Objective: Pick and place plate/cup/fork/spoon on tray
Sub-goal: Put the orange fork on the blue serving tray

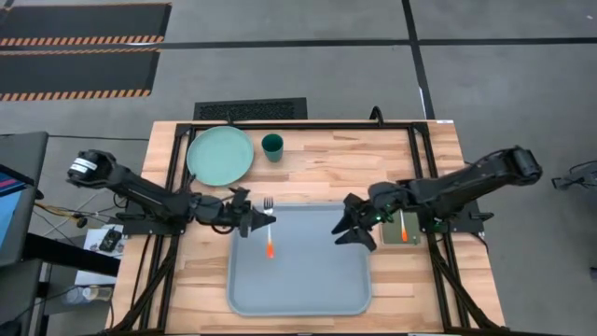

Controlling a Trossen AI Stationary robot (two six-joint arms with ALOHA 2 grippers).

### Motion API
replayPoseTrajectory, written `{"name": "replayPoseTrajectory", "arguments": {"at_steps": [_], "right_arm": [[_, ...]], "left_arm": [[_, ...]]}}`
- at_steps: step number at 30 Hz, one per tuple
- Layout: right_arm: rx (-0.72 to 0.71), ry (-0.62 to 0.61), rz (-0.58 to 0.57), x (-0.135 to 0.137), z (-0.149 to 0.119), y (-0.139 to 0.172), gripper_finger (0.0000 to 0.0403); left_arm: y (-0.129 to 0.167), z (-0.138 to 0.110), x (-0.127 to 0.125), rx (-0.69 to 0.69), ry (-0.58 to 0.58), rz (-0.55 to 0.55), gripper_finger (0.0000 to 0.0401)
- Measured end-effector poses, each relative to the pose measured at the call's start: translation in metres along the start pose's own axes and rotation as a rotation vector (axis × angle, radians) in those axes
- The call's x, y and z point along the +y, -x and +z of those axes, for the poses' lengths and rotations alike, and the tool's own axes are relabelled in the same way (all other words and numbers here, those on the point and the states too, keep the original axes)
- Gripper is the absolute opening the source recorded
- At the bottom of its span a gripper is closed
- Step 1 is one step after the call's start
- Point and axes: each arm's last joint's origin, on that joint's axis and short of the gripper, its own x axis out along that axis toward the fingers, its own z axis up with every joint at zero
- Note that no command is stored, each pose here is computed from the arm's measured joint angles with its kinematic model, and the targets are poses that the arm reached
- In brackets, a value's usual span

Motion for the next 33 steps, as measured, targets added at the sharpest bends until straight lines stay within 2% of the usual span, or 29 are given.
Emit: {"name": "replayPoseTrajectory", "arguments": {"at_steps": [7,15,24,29,33], "right_arm": [[-0.042,0.034,-0.020,0.019,-0.005,0.009,0.0206],[-0.019,0.056,-0.023,0.029,-0.015,0.006,0.0203],[-0.011,0.077,-0.039,0.036,-0.023,0.002,0.0197],[-0.014,0.095,-0.041,0.038,-0.024,0.002,0.0195],[-0.015,0.094,-0.041,0.038,-0.024,0.002,0.0196]], "left_arm": [[-0.021,-0.025,0.012,0.107,0.013,0.063,0.0000],[-0.044,-0.050,0.028,0.110,0.050,0.043,0.0000],[-0.048,-0.078,0.045,0.106,0.080,0.110,0.0000],[-0.045,-0.082,0.046,0.055,0.080,0.160,0.0000],[-0.045,-0.083,0.049,0.066,0.107,0.192,0.0000]]}}
